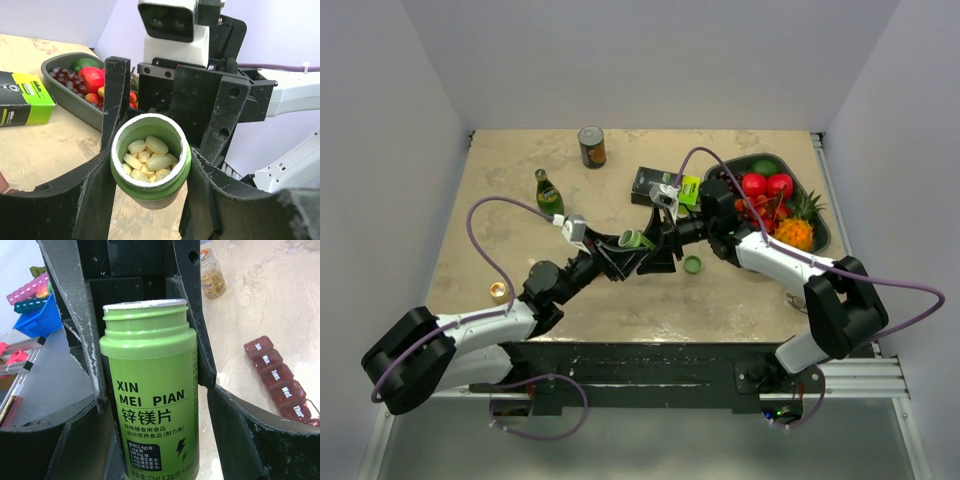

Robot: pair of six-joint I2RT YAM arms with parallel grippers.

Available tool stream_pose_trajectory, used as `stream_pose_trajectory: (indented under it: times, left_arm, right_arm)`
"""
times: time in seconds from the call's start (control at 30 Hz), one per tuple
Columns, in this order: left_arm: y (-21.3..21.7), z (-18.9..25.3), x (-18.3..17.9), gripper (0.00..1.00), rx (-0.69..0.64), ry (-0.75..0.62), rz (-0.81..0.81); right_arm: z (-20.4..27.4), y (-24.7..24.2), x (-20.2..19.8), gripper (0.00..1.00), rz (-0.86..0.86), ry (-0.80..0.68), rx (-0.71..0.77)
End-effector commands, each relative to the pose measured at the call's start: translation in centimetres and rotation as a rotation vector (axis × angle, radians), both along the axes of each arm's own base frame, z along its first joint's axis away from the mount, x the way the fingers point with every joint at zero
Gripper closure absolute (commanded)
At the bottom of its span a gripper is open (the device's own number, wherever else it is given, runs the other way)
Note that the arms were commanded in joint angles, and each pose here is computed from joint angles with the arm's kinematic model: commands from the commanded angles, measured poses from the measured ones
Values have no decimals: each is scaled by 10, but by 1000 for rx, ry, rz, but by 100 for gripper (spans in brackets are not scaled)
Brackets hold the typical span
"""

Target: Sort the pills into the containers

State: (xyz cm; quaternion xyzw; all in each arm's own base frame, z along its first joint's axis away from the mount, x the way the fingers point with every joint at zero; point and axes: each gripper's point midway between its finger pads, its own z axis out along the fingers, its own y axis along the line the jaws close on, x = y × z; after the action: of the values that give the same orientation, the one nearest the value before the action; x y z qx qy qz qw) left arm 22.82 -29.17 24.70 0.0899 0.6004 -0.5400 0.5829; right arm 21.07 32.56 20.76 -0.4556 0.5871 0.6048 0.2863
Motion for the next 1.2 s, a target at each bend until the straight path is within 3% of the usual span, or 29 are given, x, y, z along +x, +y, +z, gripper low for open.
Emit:
stream_pose_trajectory:
  times: [0.0, 0.1, 0.23, 0.27, 0.37, 0.5, 0.53, 0.6, 0.63, 0.73, 0.87, 0.9, 0.97, 1.0, 1.1, 1.17]
  left_arm:
    - [11, 34, -3, 100, -121, -85, 36]
    - [14, 33, -2, 100, -129, -80, 52]
    - [17, 34, -1, 100, -138, -79, 66]
    - [17, 34, -2, 100, -139, -80, 66]
    - [18, 34, -3, 100, -142, -86, 62]
    - [17, 37, -7, 96, -144, -104, 40]
    - [16, 38, -9, 76, -141, -112, 29]
    - [18, 40, -11, 55, -133, -123, 25]
    - [18, 42, -12, 38, -128, -129, 25]
    - [26, 46, -10, 17, -82, -152, 50]
    - [46, 62, -4, 8, 49, -243, 124]
    - [47, 47, 0, 7, 136, -206, 131]
    - [56, 63, 3, 7, 231, -288, 184]
    - [59, 43, 6, 7, 335, -249, 186]
    - [79, 37, 15, 7, 513, -276, 273]
    - [96, 40, 20, 7, 578, -298, 353]
  right_arm:
    - [9, 3, -2, 25, 26, -4, 35]
    - [9, 3, -1, 32, 19, 1, 41]
    - [8, 3, -2, 61, 20, 14, 39]
    - [8, 3, -3, 76, 23, 13, 40]
    - [6, 3, -2, 90, 28, 9, 37]
    - [1, 2, -2, 95, 33, 6, 17]
    - [3, 2, 0, 95, 38, -29, 22]
    - [-4, 0, -1, 96, 37, -17, -8]
    - [-2, 0, 2, 96, 36, -61, -3]
    - [-4, -6, 9, 97, 24, -106, -14]
    - [-4, -20, 22, 98, -23, -150, -41]
    - [-1, -24, 29, 98, -45, -172, -39]
    - [4, -29, 37, 98, -69, -218, -48]
    - [8, -35, 41, 98, -88, -226, -58]
    - [43, -47, 70, 98, -175, -352, -53]
    - [95, -53, 94, 98, -238, -462, -15]
